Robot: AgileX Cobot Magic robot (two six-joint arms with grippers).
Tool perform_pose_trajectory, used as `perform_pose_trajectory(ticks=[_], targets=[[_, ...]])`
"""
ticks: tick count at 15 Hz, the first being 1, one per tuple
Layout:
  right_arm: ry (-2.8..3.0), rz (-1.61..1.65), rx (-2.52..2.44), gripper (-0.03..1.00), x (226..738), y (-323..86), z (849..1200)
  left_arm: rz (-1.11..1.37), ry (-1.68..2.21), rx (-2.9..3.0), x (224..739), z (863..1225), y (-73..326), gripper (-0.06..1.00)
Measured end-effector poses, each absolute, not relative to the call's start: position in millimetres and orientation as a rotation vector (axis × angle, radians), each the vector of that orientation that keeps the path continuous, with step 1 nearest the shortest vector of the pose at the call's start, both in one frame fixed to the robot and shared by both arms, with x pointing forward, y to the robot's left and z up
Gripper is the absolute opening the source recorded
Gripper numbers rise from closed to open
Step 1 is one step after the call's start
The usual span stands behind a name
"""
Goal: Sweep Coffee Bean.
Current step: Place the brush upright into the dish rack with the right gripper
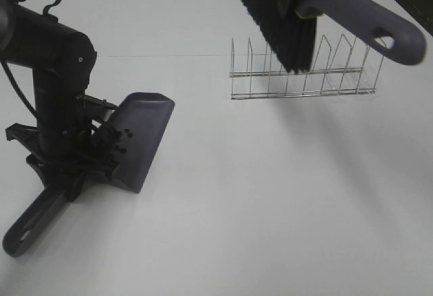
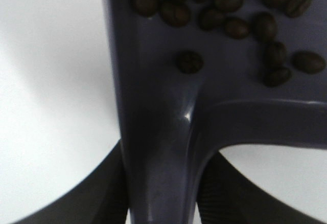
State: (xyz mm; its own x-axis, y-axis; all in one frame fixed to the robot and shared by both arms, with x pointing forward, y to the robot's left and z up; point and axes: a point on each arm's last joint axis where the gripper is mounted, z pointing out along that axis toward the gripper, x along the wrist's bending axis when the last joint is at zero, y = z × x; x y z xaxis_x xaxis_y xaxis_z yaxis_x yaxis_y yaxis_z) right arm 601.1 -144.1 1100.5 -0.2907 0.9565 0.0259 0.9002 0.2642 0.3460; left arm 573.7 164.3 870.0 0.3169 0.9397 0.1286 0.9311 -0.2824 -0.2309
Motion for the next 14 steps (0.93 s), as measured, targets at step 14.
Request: perform_pose_trajectory(ticks=[14], targets=[[2.191,0.129,2.188,0.28,559,-164,956,0.056,-1.954,-2.213,578,870,161,0.33]])
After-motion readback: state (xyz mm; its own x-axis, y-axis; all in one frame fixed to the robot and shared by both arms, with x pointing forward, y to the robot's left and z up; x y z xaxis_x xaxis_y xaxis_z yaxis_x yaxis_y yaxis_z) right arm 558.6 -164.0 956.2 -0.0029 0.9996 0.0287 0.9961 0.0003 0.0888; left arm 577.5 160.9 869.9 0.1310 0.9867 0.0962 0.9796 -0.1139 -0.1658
